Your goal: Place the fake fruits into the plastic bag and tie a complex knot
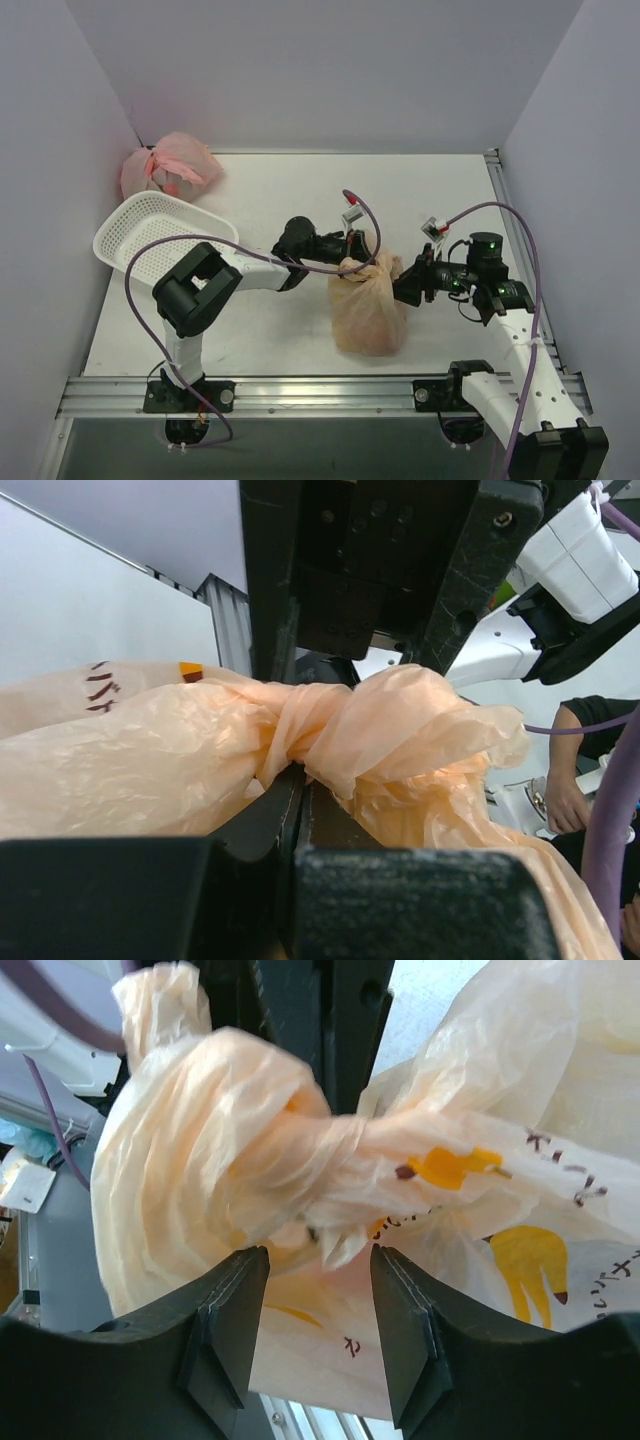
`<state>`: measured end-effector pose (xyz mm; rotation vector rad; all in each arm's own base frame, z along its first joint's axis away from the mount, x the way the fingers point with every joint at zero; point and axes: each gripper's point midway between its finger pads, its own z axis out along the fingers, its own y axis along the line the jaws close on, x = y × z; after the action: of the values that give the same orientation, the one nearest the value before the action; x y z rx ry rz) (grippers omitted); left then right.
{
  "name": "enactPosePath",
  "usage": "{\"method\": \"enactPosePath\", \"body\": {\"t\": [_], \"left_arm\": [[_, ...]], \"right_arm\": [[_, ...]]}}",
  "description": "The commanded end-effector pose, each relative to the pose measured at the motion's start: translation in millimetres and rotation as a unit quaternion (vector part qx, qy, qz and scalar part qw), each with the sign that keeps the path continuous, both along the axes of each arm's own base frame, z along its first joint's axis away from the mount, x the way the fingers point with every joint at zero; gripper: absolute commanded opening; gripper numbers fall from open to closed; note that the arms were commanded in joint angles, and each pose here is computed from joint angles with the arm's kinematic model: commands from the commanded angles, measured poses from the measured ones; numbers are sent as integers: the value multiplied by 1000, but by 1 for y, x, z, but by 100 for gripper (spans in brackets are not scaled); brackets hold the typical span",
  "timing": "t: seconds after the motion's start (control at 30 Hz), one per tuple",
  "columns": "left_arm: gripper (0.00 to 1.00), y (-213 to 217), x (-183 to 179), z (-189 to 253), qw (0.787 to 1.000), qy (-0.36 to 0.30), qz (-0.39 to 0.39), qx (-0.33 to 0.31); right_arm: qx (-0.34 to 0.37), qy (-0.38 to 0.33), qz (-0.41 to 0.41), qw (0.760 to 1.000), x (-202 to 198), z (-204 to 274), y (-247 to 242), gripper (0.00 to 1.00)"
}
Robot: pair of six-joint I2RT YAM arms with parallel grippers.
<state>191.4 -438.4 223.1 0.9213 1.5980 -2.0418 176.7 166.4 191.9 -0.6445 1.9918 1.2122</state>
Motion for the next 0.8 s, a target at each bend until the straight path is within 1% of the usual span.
{"method": "enactPosePath", "body": {"t": [0.0,0.17,0.23,0.27,0.3,0.37,0.47,0.5,0.57,0.6,0.67,0.77], "left_arm": [[0,-8,-15,25,999,-35,-16,-38],[0,-13,-27,21,998,-32,-35,-38],[0,-15,-33,21,998,-33,-44,-39],[0,-16,-35,21,998,-32,-47,-40],[0,-18,-37,19,997,-30,-52,-38],[0,-19,-39,17,997,-28,-56,-36],[0,-18,-36,18,997,-31,-54,-39],[0,-17,-33,18,997,-32,-51,-40],[0,-14,-26,20,998,-35,-44,-42],[0,-14,-24,20,997,-37,-43,-42],[0,-12,-20,21,997,-40,-41,-42],[0,-9,-19,20,997,-41,-41,-40]], "right_arm": [[11,-38,12,999,11,19,4,47],[24,-26,-3,999,26,23,7,47],[35,-37,-5,999,33,30,10,46],[45,-25,-10,999,34,33,11,46],[51,-41,-6,998,37,38,14,46],[55,-40,-5,998,37,41,17,45],[57,-42,3,998,32,43,22,41],[53,-41,6,998,30,41,22,38],[49,-40,11,998,26,38,22,37],[45,-28,12,999,23,34,21,36],[39,-34,16,999,20,33,20,33],[33,-34,18,999,16,32,17,26]]}}
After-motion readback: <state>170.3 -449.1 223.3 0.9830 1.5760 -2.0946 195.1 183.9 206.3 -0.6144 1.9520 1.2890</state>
